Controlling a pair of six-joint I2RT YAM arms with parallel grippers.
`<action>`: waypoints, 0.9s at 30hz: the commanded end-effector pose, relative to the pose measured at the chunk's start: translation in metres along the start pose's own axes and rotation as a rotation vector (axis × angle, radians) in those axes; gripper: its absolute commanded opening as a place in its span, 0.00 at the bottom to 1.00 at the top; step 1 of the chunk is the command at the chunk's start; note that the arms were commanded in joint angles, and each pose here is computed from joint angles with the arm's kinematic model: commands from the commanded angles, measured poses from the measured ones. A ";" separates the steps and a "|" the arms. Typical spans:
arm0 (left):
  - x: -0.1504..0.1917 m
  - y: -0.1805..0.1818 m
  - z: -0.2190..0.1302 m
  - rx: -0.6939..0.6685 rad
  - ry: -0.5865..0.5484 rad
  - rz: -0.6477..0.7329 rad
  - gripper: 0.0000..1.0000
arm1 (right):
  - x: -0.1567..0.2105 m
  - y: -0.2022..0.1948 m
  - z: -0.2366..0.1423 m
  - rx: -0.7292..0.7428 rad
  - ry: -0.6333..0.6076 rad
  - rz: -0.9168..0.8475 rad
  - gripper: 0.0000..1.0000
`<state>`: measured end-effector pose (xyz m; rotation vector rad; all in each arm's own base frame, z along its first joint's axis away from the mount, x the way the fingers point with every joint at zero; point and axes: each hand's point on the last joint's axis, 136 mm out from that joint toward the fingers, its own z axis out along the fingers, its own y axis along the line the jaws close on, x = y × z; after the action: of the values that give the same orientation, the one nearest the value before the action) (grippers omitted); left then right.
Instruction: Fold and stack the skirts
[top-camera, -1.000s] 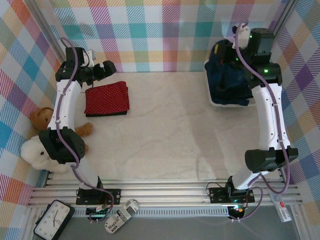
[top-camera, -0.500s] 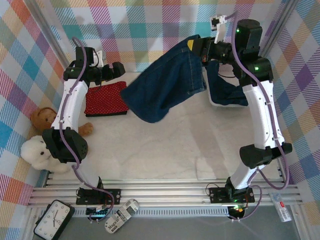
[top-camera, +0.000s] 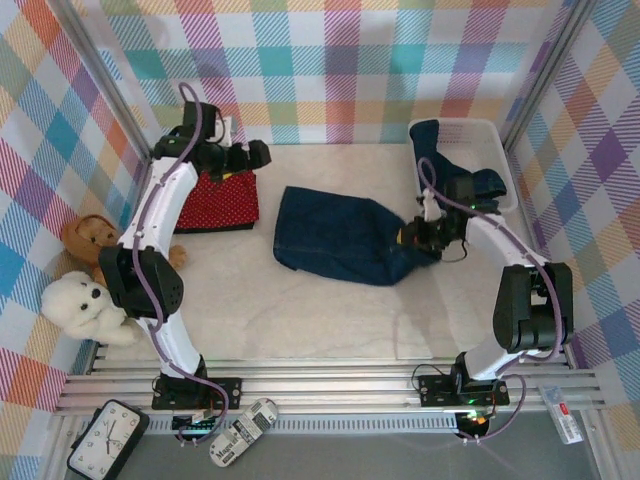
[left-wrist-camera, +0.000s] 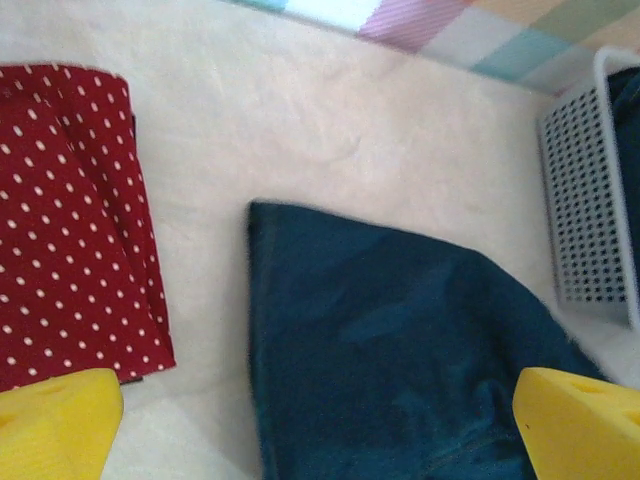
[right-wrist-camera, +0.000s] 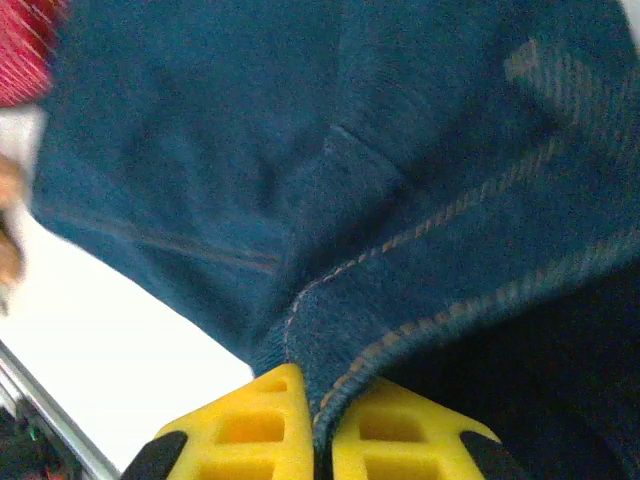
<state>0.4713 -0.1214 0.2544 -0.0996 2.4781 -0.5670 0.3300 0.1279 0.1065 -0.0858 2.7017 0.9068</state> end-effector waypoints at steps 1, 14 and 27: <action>0.048 -0.004 0.033 -0.088 0.142 0.033 1.00 | 0.010 -0.014 0.002 0.094 0.009 -0.020 0.28; 0.205 -0.015 0.143 -0.226 0.553 0.019 0.83 | 0.018 -0.058 -0.007 0.308 -0.163 0.196 0.27; 0.252 0.008 0.076 -0.216 0.547 -0.119 0.84 | 0.052 -0.048 -0.028 0.267 -0.151 0.365 0.59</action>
<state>0.2923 -0.1895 0.0318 -0.1884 3.1546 -0.3340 0.2618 0.0771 0.0585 0.4642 2.8026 0.5659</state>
